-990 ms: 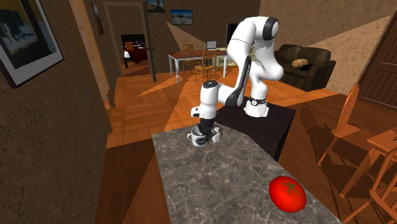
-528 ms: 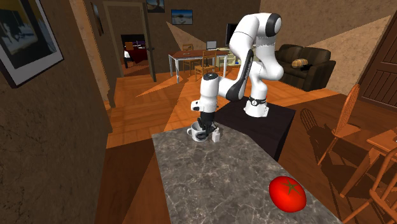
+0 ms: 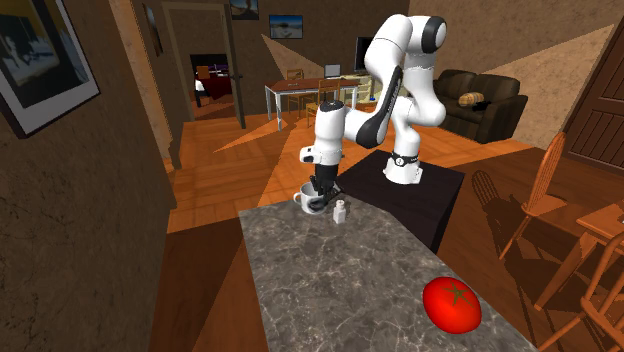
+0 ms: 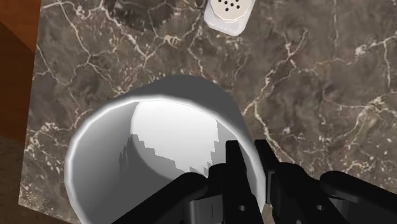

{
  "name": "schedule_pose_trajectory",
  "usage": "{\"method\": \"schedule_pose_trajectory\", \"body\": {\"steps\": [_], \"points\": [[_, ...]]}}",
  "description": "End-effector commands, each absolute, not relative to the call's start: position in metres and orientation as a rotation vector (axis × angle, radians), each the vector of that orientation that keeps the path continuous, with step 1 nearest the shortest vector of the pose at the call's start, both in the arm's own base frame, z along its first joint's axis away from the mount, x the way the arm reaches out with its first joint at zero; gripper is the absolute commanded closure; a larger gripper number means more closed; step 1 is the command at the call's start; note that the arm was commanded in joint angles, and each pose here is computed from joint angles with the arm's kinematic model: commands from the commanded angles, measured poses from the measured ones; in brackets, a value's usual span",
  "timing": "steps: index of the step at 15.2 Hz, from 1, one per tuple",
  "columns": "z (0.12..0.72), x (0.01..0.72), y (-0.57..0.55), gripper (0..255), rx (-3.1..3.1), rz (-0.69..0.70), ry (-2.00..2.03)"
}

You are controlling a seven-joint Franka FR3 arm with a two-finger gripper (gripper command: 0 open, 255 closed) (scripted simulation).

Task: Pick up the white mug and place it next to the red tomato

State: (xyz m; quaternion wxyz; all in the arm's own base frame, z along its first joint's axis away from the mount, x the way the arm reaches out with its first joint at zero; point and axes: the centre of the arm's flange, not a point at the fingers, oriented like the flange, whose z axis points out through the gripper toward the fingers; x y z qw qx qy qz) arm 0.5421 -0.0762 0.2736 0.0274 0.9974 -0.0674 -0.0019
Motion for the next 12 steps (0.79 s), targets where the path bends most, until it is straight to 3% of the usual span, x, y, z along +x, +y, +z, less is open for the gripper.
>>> {"method": "schedule_pose_trajectory", "body": {"steps": [1,12], "points": [[0.285,0.541,-0.077,255,3.080,-0.006,-0.208],[0.343,0.541,-0.077,255,3.080,-0.006,-0.208]]}}
